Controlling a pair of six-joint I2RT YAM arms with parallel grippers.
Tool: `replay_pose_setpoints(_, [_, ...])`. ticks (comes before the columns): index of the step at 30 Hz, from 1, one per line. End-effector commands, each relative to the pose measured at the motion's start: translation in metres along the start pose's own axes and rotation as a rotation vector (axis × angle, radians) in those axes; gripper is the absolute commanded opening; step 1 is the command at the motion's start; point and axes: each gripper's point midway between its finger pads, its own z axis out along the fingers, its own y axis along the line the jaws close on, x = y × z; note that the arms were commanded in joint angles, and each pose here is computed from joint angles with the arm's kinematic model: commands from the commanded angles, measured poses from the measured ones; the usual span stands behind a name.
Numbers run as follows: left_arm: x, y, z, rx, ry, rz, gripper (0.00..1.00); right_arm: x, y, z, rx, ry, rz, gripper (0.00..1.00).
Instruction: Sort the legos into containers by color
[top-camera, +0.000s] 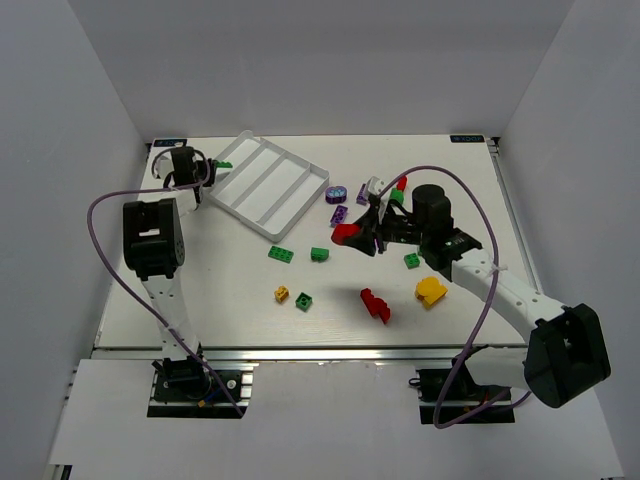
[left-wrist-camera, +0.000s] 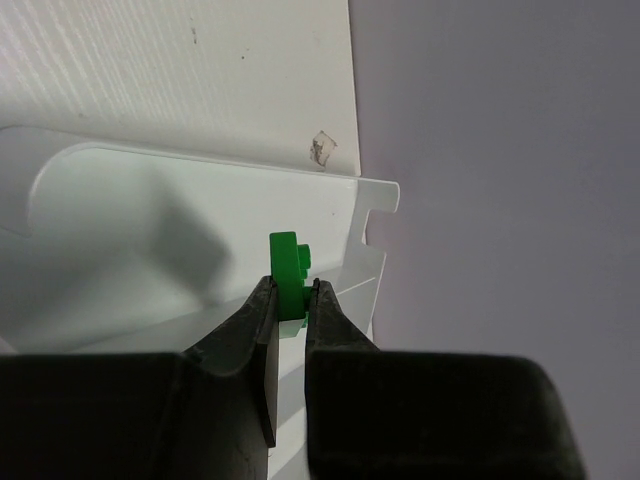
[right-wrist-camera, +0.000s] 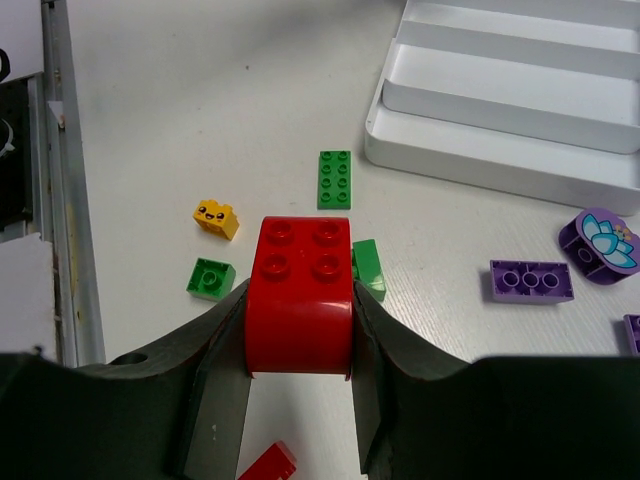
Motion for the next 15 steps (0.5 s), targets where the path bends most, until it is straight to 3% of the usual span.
replay_pose_setpoints(1, [-0.008, -0.053, -0.007, 0.147, 0.0, -0.028, 0.0, -0.024, -0.01, -0.002, 0.021, -0.043, -0.061, 0.0])
replay_pose_setpoints(6, [0.013, -0.064, -0.012, 0.221, 0.115, -0.016, 0.0, -0.023, -0.01, -0.002, 0.022, -0.04, -0.056, 0.0])
replay_pose_setpoints(15, [0.05, -0.041, -0.015, 0.199, 0.289, 0.082, 0.0, -0.024, -0.012, -0.001, 0.022, -0.041, -0.059, 0.0])
